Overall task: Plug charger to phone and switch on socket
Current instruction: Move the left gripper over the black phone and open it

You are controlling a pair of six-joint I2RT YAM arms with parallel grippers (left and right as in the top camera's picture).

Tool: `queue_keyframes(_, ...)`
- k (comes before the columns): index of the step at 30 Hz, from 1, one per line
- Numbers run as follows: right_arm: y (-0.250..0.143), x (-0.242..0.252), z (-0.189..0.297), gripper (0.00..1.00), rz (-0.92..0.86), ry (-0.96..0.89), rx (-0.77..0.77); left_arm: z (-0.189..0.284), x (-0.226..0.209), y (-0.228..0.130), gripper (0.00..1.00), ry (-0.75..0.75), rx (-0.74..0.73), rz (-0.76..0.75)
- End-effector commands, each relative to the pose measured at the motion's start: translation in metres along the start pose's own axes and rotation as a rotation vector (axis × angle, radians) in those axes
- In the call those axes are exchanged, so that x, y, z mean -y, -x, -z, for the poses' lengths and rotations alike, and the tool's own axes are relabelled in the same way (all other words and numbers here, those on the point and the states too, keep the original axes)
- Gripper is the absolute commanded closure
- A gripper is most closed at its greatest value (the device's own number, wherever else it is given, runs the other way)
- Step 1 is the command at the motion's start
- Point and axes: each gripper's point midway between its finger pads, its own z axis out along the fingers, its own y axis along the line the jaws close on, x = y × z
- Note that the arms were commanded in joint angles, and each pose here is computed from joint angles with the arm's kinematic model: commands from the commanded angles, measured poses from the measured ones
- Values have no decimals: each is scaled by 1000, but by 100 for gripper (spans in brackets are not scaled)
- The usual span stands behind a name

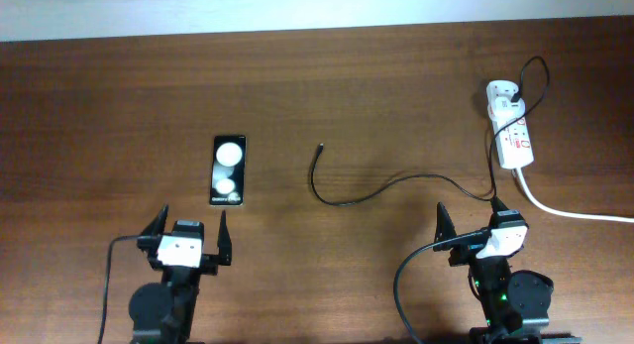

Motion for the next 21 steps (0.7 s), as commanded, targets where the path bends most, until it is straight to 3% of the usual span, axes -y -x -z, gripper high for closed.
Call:
queue_keyframes(1,-2,1,0,1,-4,-6,3,-5,-3,22,1,-9,-28,14)
queue_keyframes(5,-2,1,0,1,-4,-6,3,-22,-3,36,1,-41,-120,19)
queue_keyframes(15,-2,1,0,1,-4,-6,3,-93,25,70,1,-314,-520,108)
queue_keyframes(21,-2,1,0,1,-3,-6,3,-114,32,66,1,-360,-581,134)
